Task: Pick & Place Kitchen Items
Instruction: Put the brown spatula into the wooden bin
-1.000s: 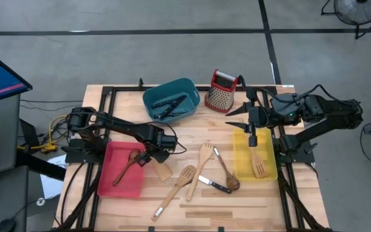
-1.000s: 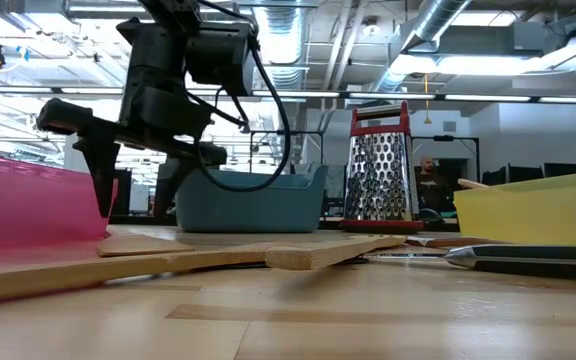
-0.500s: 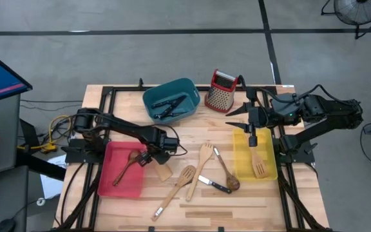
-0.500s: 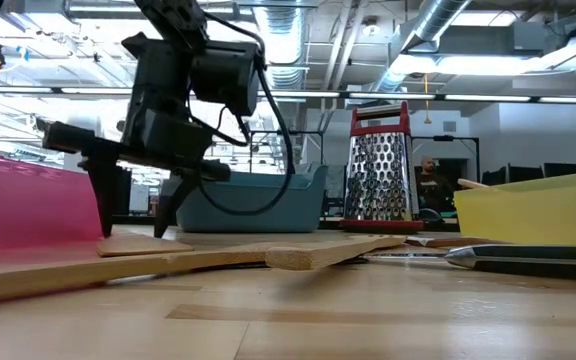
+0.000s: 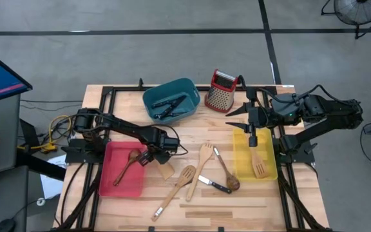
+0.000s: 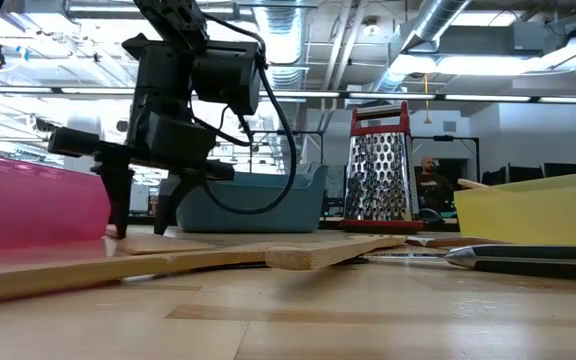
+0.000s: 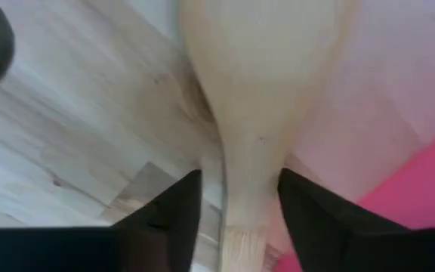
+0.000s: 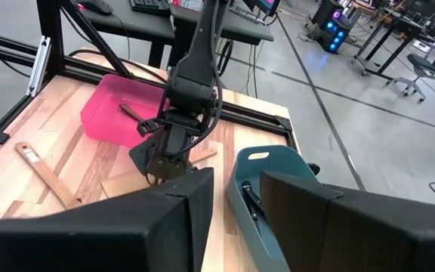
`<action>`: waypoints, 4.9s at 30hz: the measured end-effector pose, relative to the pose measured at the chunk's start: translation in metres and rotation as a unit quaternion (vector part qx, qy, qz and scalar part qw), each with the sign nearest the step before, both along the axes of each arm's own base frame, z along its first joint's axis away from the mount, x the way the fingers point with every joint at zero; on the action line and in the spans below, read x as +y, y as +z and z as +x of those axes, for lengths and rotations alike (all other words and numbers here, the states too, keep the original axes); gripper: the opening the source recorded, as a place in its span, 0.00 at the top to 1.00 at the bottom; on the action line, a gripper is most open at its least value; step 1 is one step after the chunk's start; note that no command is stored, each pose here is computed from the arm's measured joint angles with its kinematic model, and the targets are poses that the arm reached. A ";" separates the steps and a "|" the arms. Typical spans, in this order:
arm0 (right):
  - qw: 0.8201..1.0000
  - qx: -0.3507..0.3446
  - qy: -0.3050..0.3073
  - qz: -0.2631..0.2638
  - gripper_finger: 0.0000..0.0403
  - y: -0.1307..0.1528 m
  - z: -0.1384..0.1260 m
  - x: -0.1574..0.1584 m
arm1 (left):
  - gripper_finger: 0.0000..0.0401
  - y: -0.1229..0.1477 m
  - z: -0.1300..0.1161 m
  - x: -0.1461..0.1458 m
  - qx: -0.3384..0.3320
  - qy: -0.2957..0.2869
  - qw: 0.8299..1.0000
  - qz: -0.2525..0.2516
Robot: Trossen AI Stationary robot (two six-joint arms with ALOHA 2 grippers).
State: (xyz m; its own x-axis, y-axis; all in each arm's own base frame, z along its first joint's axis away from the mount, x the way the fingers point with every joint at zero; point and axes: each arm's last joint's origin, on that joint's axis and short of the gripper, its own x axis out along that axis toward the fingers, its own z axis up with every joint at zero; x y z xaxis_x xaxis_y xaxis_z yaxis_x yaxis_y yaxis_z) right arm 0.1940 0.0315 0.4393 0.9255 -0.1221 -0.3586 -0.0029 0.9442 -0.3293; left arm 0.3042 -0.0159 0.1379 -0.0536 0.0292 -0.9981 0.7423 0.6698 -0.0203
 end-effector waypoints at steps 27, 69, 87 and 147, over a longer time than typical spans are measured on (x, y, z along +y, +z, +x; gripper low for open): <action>1.000 0.000 0.000 0.000 0.70 0.000 0.000 0.000 | 0.85 0.032 0.034 0.000 -0.097 -0.007 0.995 0.025; 1.000 -0.002 0.000 0.000 0.70 0.000 0.000 0.000 | 0.85 0.304 -0.085 -0.007 -0.620 0.121 0.691 -0.351; 1.000 0.001 0.000 0.000 0.70 -0.001 0.003 0.001 | 0.85 0.328 -0.091 -0.014 -0.639 -0.002 0.616 -0.460; 1.000 0.014 -0.016 -0.006 0.70 -0.015 0.040 0.000 | 0.85 0.347 -0.146 -0.119 -0.444 -0.371 0.451 -0.680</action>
